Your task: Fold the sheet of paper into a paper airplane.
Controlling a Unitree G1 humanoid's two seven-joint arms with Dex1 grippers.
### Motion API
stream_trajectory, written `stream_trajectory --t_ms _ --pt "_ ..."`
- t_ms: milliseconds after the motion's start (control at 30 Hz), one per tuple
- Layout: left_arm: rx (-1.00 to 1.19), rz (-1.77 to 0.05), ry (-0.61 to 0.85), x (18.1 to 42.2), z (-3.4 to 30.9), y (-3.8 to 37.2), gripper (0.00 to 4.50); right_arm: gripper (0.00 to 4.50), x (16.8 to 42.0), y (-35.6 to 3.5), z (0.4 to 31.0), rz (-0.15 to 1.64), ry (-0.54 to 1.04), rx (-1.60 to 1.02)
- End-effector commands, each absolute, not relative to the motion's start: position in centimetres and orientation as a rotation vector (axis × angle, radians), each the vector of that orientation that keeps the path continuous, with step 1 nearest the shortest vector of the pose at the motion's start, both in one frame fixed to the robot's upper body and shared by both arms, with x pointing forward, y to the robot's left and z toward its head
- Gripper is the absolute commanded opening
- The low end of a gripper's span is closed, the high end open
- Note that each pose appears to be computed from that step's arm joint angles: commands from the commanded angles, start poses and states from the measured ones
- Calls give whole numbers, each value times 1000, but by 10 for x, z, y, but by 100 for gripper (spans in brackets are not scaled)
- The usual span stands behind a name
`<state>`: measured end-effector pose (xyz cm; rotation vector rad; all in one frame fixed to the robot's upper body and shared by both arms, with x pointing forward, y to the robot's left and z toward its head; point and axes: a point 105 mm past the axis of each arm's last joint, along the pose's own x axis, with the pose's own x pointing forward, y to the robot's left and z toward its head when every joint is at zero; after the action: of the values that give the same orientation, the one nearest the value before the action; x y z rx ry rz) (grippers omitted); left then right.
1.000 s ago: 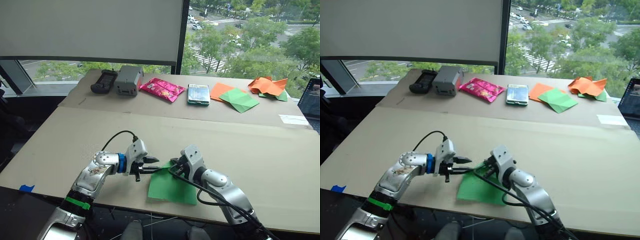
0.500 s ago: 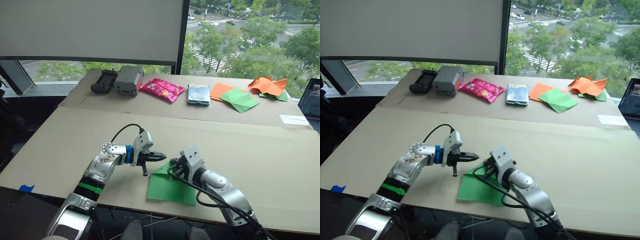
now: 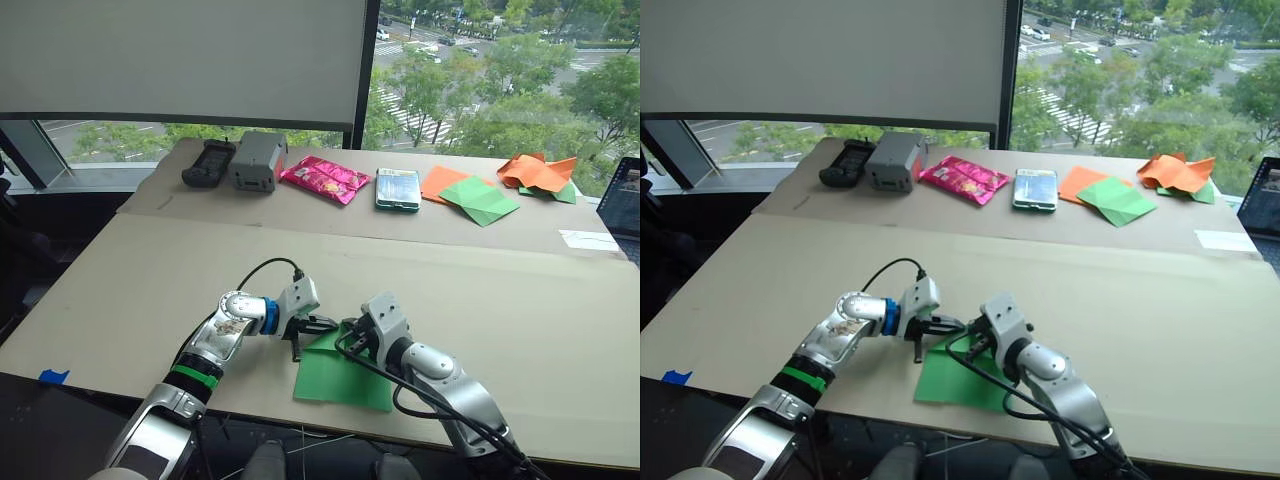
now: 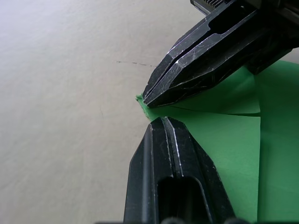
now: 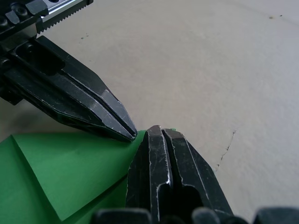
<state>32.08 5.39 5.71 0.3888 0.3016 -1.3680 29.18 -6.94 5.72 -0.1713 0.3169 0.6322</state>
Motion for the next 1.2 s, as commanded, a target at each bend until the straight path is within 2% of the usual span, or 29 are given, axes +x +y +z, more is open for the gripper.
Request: stream_trajectory --t_ms 33,267,533,1200 --pt "436 -1389 344 317 46 57 2 0 285 -73 40 623 403 -175" --pt "447 -1420 393 308 37 64 2 0 284 -72 40 620 404 -173" --pt "422 -1384 442 304 30 82 2 0 284 -71 40 623 406 -171" --pt "407 -1337 542 277 13 114 2 0 292 -64 45 643 382 -174"
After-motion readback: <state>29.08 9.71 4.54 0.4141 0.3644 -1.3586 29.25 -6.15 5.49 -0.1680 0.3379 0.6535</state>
